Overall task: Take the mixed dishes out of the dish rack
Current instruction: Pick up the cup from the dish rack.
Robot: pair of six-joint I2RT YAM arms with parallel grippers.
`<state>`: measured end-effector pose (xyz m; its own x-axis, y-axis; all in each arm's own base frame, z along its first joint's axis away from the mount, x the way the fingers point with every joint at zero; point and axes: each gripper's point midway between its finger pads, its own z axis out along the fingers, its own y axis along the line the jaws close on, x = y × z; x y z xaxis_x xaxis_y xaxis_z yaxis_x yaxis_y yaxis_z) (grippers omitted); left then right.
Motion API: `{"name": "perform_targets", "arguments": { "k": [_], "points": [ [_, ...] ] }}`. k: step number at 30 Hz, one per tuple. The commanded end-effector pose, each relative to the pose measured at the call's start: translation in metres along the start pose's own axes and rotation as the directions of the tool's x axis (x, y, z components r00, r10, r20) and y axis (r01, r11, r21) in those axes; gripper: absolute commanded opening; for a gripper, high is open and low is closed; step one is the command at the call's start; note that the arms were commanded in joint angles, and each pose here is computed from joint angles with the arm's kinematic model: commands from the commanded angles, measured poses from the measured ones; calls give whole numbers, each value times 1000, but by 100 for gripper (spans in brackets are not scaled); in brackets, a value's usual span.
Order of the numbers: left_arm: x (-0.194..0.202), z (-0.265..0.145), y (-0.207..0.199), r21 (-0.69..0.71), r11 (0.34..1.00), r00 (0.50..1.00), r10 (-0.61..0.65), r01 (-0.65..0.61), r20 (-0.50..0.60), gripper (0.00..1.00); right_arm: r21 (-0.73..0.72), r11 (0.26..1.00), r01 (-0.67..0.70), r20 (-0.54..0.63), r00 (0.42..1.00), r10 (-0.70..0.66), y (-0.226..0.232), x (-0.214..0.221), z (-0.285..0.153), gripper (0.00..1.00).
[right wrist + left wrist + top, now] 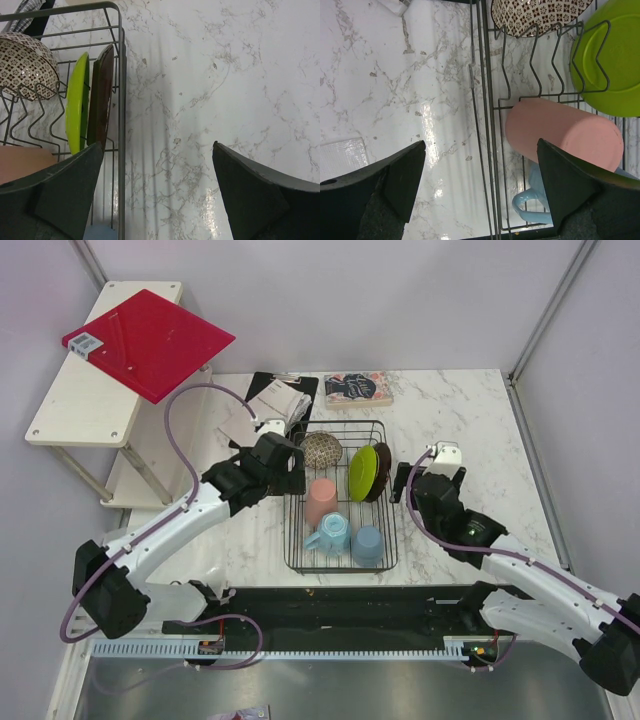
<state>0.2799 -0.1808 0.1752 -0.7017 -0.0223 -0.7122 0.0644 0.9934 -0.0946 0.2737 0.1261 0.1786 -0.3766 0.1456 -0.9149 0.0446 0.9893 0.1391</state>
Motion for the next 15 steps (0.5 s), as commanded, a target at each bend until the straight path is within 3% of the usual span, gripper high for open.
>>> {"name": "perform_targets", "arguments": {
  "k": [1, 9, 15],
  "points": [
    [-3, -8, -11, 93, 996, 999, 11, -14, 30, 99, -14, 999, -43, 76, 996, 44, 7, -36, -7, 98],
    [-16, -20, -15, 152, 988, 994, 24, -41, 107, 98, -85, 996, -33, 108, 993, 42, 17, -53, -16, 98],
    [-20, -19, -17, 153, 986, 992, 52, -70, 118, 91, -74, 997, -14, 78, 997, 20, 17, -46, -13, 98]
  ]
}}
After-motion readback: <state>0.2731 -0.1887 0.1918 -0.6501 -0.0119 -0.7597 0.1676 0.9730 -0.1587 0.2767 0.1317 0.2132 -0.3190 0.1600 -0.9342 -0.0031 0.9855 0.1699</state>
